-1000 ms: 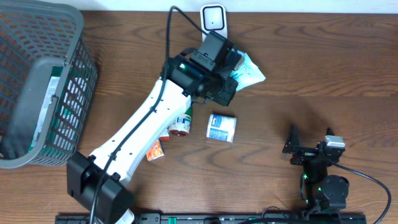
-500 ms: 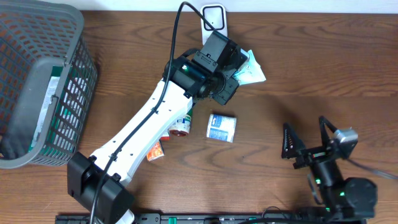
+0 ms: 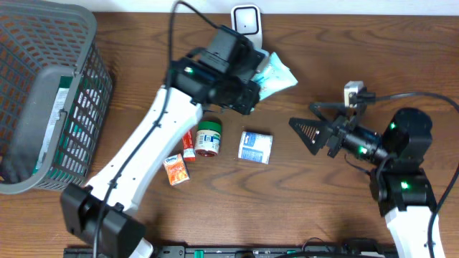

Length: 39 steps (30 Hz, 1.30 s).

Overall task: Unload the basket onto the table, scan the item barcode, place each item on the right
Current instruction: 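Lift the wipes pack out and carry it toward the white scanner, then grasp the wipes pack with the right gripper from the left gripper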

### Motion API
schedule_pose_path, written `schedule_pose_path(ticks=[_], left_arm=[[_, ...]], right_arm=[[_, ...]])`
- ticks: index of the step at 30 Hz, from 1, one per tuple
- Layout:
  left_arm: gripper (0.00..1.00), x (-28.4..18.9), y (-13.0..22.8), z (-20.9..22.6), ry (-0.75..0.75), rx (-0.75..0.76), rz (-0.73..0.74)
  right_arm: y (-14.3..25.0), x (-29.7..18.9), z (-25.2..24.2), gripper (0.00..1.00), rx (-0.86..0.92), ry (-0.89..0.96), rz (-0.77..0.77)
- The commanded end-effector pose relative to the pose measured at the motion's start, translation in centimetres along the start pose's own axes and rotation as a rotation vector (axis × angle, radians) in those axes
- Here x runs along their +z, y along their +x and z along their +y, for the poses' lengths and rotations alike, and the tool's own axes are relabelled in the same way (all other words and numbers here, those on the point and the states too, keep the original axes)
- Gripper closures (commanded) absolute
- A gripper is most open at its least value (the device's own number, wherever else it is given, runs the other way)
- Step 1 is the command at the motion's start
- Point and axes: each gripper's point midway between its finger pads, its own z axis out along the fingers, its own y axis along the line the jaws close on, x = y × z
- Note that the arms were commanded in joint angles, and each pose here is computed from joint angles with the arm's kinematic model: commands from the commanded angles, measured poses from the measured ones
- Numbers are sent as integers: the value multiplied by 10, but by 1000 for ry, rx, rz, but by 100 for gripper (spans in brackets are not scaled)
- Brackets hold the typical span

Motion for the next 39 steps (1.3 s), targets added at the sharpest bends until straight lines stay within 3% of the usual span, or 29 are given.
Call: schedule_pose_path(ticks=[1, 5, 13, 18, 26, 28, 33, 37, 39], left_arm=[[93, -26, -1, -16, 199, -71, -16], [93, -39, 0, -24, 348, -93, -16], [93, -36, 1, -32, 348, -71, -11], [93, -34, 1, -29, 325, -68, -11], [93, -30, 3, -39, 328, -8, -5], [93, -26, 4, -36, 287, 3, 1], [93, -20, 6, -28, 199, 18, 7], [93, -20, 4, -29, 200, 23, 0], [87, -20, 2, -29, 200, 28, -10]], right_arm=[[-7, -2, 5, 1, 85, -97, 27], [-12, 6, -14, 1, 154, -85, 23], [-27, 29, -15, 16, 196, -159, 3], [-37, 38, 3, 17, 146, -208, -30], [-31, 55, -20, 19, 199, -55, -70], [-32, 58, -22, 27, 183, -35, -86], [-40, 59, -13, 58, 141, -61, -112], [-37, 59, -14, 62, 150, -58, -102], [-35, 59, -16, 76, 158, -52, -94]])
